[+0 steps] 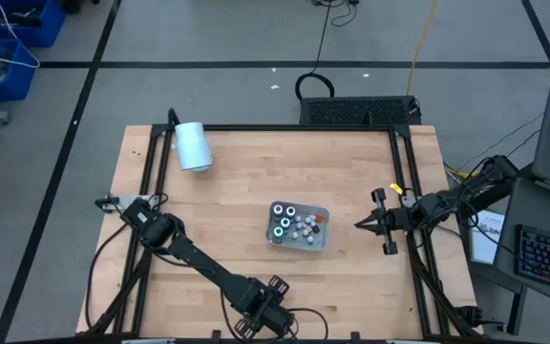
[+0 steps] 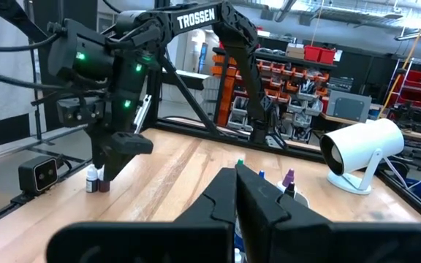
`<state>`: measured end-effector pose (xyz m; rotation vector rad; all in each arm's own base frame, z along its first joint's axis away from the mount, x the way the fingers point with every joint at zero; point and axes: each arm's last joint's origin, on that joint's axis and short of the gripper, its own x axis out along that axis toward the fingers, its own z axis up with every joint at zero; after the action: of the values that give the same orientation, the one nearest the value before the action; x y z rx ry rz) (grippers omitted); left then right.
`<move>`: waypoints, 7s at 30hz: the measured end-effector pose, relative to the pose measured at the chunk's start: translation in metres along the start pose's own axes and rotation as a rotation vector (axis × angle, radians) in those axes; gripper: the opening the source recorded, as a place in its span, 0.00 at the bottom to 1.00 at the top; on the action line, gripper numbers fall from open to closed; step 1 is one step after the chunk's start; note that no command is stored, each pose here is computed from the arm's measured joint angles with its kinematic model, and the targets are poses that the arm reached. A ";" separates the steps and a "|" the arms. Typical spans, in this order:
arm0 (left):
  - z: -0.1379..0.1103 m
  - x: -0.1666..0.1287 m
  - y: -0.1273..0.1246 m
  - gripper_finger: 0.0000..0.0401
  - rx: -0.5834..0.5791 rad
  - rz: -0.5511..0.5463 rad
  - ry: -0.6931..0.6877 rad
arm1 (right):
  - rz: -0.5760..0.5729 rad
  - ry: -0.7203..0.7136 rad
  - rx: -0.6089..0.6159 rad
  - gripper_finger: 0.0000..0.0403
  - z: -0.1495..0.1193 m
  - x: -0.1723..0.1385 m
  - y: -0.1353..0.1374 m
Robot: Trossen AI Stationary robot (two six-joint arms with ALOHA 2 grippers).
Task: Pick & Place food coloring
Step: Put the small black food coloring bottle into the bin
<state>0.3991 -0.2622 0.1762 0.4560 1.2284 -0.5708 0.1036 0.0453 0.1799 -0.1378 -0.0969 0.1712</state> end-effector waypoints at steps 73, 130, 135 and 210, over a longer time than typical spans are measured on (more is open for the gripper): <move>0.005 -0.007 0.008 0.29 0.019 0.020 0.016 | 0.001 0.010 0.000 0.00 -0.001 0.000 0.000; 0.006 -0.006 0.017 0.55 -0.022 -0.053 -0.010 | 0.001 0.010 0.000 0.00 -0.001 0.000 0.000; 0.005 -0.006 0.018 0.50 -0.016 -0.054 -0.009 | 0.001 0.010 0.000 0.00 -0.001 0.000 0.000; -0.050 -0.128 0.201 0.21 0.297 0.183 0.050 | -0.002 0.018 -0.108 0.00 -0.002 0.000 0.000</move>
<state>0.4598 -0.0556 0.2900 0.8284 1.1383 -0.5901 0.1037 0.0451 0.1782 -0.2469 -0.0879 0.1629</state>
